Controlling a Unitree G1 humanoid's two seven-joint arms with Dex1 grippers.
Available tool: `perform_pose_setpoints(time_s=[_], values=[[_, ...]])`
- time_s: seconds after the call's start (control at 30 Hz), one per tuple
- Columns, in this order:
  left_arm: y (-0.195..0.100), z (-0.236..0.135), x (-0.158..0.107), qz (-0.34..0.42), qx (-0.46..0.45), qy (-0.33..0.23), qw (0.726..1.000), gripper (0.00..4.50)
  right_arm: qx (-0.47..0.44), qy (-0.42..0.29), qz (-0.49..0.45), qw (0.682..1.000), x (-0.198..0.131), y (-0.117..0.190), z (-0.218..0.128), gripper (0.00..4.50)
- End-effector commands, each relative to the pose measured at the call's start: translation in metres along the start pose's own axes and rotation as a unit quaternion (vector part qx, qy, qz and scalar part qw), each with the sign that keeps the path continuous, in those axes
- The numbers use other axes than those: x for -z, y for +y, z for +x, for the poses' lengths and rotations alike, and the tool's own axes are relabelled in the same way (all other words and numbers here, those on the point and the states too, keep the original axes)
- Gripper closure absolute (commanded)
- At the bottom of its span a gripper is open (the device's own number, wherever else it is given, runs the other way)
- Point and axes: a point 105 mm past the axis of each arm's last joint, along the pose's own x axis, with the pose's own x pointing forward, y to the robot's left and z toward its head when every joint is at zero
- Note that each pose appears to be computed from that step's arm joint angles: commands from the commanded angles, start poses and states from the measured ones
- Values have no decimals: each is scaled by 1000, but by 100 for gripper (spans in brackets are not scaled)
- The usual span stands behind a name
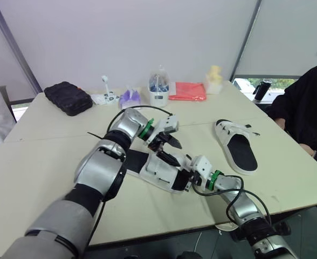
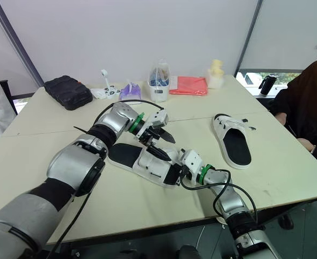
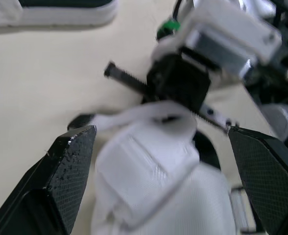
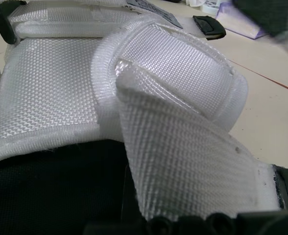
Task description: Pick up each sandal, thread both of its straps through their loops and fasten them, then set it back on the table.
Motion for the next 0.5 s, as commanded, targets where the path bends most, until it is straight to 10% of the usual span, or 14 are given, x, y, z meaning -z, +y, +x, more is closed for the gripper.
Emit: perform_pose_setpoints(time_s=[0.03, 0.17, 0.5], values=[[0, 7, 1, 70, -4, 27, 997, 7, -41, 108, 54, 992, 56, 32, -11, 450], [1, 12, 14, 151, -26, 70, 986, 7, -42, 109, 53, 992, 56, 30, -12, 450], [25, 16, -12, 128, -149, -18, 980, 7, -48, 109, 50, 992, 55, 29, -11, 450]])
